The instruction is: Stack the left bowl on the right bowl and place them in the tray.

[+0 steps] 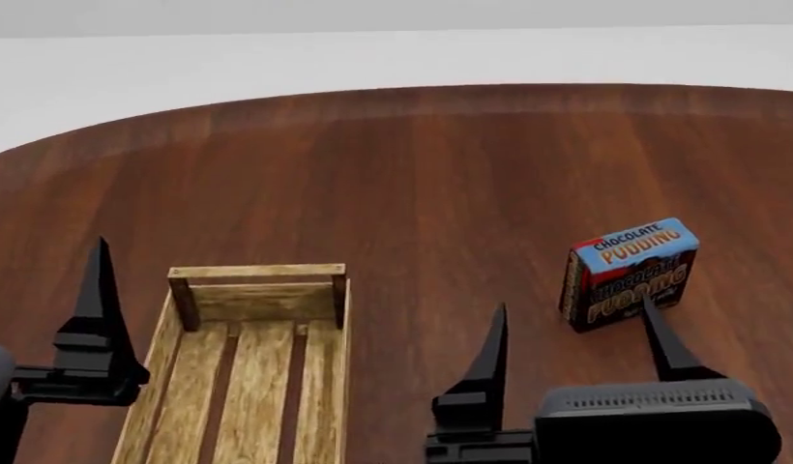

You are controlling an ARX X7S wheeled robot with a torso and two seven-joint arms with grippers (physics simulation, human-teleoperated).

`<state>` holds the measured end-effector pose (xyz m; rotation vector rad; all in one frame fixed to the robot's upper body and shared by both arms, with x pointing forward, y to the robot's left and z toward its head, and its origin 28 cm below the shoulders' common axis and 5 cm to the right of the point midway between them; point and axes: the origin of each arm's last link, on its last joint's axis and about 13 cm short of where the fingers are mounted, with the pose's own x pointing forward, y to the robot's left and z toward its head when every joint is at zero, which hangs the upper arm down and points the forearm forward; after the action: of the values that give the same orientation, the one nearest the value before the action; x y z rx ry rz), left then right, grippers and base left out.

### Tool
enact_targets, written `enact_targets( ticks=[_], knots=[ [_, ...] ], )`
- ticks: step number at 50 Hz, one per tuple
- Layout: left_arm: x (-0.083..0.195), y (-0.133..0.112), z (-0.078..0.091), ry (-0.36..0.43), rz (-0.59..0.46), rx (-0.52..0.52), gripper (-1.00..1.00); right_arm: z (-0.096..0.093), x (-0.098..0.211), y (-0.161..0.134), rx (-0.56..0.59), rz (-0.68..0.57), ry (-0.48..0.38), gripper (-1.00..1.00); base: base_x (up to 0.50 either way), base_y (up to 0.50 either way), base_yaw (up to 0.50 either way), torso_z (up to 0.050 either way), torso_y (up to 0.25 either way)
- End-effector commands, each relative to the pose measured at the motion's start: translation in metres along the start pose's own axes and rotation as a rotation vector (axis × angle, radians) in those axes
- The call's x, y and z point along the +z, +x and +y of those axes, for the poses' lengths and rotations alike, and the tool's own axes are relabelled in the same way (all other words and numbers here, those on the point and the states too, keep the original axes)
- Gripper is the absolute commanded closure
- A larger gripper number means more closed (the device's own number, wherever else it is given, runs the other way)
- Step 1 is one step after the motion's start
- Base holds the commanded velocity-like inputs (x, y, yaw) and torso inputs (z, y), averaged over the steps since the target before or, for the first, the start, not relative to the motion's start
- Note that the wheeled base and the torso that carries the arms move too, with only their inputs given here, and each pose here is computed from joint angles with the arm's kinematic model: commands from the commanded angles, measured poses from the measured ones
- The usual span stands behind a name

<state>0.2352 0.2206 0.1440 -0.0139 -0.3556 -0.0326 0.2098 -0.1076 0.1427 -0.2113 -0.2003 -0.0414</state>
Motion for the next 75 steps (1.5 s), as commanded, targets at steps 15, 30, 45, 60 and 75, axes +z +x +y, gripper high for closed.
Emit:
enact_targets(
  ticks=[15, 30, 45, 60, 75],
  knots=[
    [-0.0004, -0.0005, 0.0001, 0.002, 0.0, -0.003, -1.0, 0.0002, 0.0003, 0.0002, -0.007, 0.017, -0.013, -1.0, 0.11, 0.06, 0.0, 0.0, 0.0],
    [-0.0016, -0.0019, 0.0038, -0.023, 0.007, -0.002, -1.0, 0.0003, -0.0004, -0.0001, 0.001, 0.01, -0.003, -1.0, 0.0, 0.0, 0.0, 0.0, 0.0],
    [-0.001, -0.0026, 0.0036, 0.004, -0.005, 0.0, -1.0, 0.0, 0.0002, -0.0007, 0.008, 0.001, 0.011, -1.0, 0.0, 0.0, 0.0, 0.0, -0.184],
    [-0.0012, -0.0031, 0.0025, 0.018, -0.006, -0.008, -1.0, -0.0002, -0.0005, -0.0008, 0.01, -0.002, 0.018, -1.0, 0.0, 0.0, 0.0, 0.0, -0.25],
    [-0.0013, -0.0022, 0.0026, 0.002, -0.014, 0.004, -1.0, 0.0002, -0.0007, -0.0002, 0.015, 0.012, 0.013, -1.0, 0.0, 0.0, 0.0, 0.0, -0.208]
  ],
)
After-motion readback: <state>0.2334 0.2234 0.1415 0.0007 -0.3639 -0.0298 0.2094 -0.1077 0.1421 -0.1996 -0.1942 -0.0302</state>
